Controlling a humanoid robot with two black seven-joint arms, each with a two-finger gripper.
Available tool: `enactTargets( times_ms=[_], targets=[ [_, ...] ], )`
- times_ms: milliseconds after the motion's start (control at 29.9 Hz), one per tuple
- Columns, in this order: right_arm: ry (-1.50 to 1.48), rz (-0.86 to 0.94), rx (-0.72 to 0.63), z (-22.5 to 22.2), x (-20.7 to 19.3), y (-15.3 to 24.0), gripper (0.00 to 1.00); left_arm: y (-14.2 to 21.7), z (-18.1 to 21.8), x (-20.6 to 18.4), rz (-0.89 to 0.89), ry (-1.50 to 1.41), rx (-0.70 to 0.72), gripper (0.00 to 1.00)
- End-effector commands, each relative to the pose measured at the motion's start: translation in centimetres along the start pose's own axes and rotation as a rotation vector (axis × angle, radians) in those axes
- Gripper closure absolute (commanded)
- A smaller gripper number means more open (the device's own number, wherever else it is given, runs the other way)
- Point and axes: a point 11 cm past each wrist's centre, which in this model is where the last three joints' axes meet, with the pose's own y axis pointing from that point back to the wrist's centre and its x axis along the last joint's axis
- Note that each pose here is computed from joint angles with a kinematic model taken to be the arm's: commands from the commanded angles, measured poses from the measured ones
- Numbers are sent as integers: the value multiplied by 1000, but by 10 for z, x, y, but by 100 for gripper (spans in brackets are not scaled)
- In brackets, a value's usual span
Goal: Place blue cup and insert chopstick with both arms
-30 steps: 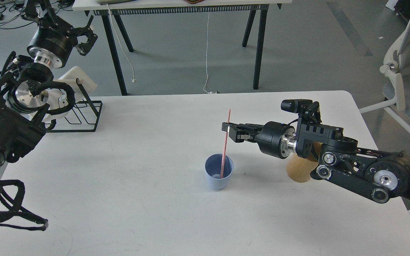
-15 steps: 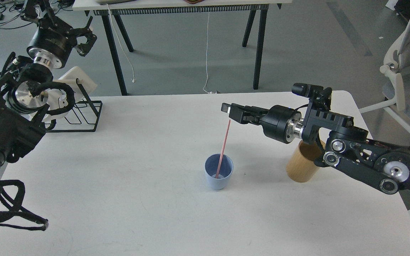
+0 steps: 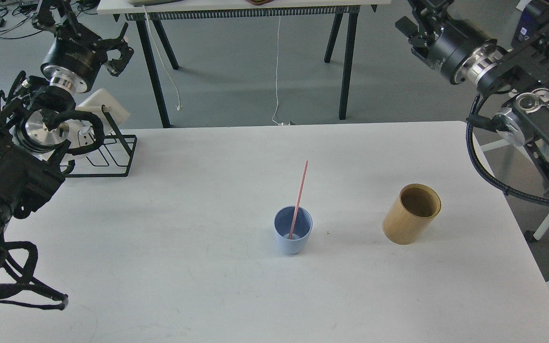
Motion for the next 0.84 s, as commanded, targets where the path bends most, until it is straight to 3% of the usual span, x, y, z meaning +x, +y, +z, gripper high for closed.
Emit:
enactTargets(
  times_ms=[0, 167, 401, 802],
  targets=[
    [-270, 98, 22, 13, 27, 4, 0, 2, -2, 3, 8, 16, -3, 1],
    [-559, 213, 58, 36, 53, 8, 0, 1, -7, 0, 5, 29, -1, 1],
    [-891, 206, 160, 56, 71, 20, 0, 0, -13, -3, 5, 58, -3, 1],
    [-937, 223, 139, 81, 67, 29, 0, 2, -12, 0, 15, 79, -13, 1]
  ],
)
